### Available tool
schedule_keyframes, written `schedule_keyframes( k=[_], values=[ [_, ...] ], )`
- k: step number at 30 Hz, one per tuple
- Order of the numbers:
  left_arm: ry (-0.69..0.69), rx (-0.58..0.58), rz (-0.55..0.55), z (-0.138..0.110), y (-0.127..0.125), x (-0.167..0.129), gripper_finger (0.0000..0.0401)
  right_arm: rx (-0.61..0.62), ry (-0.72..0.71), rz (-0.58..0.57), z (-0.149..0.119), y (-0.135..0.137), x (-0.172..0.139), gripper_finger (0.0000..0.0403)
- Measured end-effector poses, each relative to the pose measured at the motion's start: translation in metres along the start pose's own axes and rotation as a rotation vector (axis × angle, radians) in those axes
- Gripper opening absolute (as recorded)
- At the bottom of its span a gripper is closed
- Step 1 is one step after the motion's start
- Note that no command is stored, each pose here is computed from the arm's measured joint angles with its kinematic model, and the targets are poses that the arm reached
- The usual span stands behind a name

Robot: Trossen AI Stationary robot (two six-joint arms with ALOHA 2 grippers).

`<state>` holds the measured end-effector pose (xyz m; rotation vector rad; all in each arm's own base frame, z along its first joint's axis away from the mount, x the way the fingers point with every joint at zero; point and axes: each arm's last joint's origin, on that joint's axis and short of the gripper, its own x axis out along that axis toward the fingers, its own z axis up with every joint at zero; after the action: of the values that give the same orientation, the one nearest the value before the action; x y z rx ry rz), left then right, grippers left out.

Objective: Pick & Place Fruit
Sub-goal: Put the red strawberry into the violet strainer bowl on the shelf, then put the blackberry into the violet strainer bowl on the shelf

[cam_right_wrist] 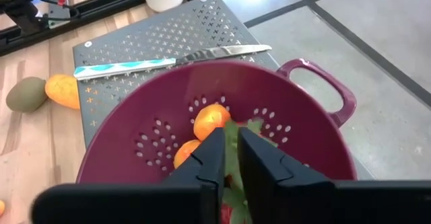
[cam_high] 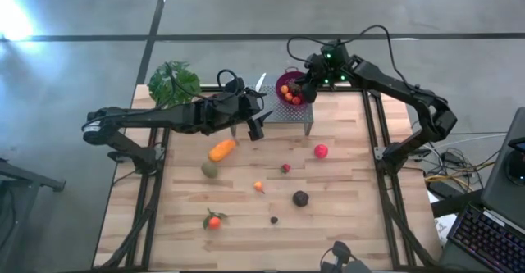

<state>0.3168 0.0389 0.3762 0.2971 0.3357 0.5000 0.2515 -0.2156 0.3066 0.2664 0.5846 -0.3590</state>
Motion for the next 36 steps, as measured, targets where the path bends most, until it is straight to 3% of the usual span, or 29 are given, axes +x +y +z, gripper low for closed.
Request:
schedule_keyframes(
  k=[8,14,26,36],
  values=[
    [0.001,-0.004,0.0,0.0,0.0,0.0,0.0264,-0.015,-0.023,-0.002,0.012,0.003,-0.01,0.0105],
    [0.038,-0.024,-0.01,-0.004,-0.001,0.0,0.0264,-0.078,-0.012,0.012,0.026,0.018,-0.036,0.0127],
    [0.149,-0.017,-0.045,-0.016,-0.004,-0.001,0.0264,-0.152,-0.059,-0.007,0.024,0.057,-0.109,0.0112],
    [0.255,0.029,-0.079,-0.027,-0.006,-0.004,0.0264,-0.112,-0.067,0.036,0.002,0.084,-0.154,0.0095]
  ],
)
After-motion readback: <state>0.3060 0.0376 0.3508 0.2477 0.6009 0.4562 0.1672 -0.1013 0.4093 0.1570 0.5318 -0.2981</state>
